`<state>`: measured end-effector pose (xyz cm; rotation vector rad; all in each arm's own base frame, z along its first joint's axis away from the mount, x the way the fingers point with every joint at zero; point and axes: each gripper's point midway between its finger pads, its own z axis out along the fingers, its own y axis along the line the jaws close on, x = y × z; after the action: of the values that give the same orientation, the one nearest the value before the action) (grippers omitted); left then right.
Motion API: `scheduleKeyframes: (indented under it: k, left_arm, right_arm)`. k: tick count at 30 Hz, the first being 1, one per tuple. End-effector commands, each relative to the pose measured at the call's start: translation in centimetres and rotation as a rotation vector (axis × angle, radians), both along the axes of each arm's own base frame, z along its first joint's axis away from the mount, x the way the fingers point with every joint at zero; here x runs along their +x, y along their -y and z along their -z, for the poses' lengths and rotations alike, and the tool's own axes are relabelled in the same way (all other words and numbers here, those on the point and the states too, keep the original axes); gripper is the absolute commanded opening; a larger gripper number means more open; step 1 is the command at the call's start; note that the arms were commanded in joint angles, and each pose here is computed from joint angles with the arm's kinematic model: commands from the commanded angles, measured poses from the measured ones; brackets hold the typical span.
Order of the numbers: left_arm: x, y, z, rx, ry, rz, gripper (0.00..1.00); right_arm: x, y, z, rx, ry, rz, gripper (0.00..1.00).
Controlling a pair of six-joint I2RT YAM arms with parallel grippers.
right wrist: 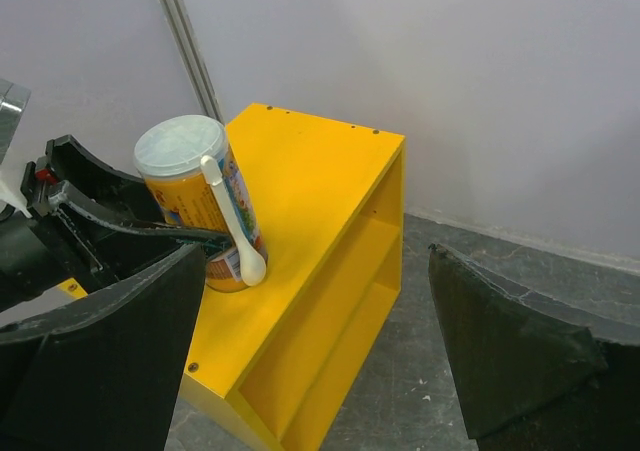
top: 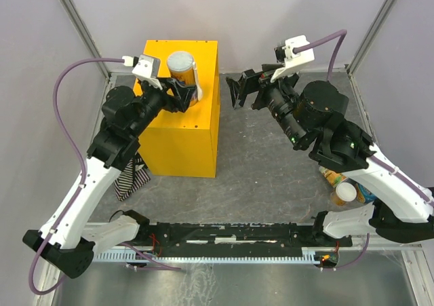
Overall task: Place and organize the canned foods onto the counter
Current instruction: Move the canned food to the counter.
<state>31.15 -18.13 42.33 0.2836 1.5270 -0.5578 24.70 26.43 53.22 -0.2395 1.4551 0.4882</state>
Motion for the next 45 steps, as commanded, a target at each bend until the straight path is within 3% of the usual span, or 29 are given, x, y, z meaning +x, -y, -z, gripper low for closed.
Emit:
scheduleKeyframes:
  k: [1, 5, 13, 20, 32, 45]
  left_arm:
    - [1.0, -0.8, -2.3, 0.023, 0.078, -0.063, 0.71]
    - [1.7, -0.8, -2.3, 0.030, 0.077, -0.082, 0.63]
    - [3.5, -2.3, -2.0, 0.014, 0.059, -0.210, 0.58]
    - [5.5, -4.6, -1.2, 0.004, 0.025, -0.383, 0.58]
    - [9.7, -5.5, -1.6, 0.038, 0.032, -0.533, 0.61]
    - [13.5, -9.6, -0.6, -0.021, -0.035, -0.564, 0.64]
  right_arm:
    - [0.0, 0.8, -0.9, 0.011, 0.018, 0.018, 0.99]
    - [0.1, 0.5, -1.0, -0.001, 0.024, 0.015, 0.98]
    - [0.7, 0.3, -1.0, -0.028, 0.034, 0.026, 0.98]
    - [1.9, 0.9, -0.6, -0.038, 0.018, 0.044, 0.97]
    - [6.3, 4.7, 2.6, -0.031, -0.085, 0.151, 0.97]
    - [9.5, 12.0, 7.2, -0.049, -0.218, 0.361, 0.99]
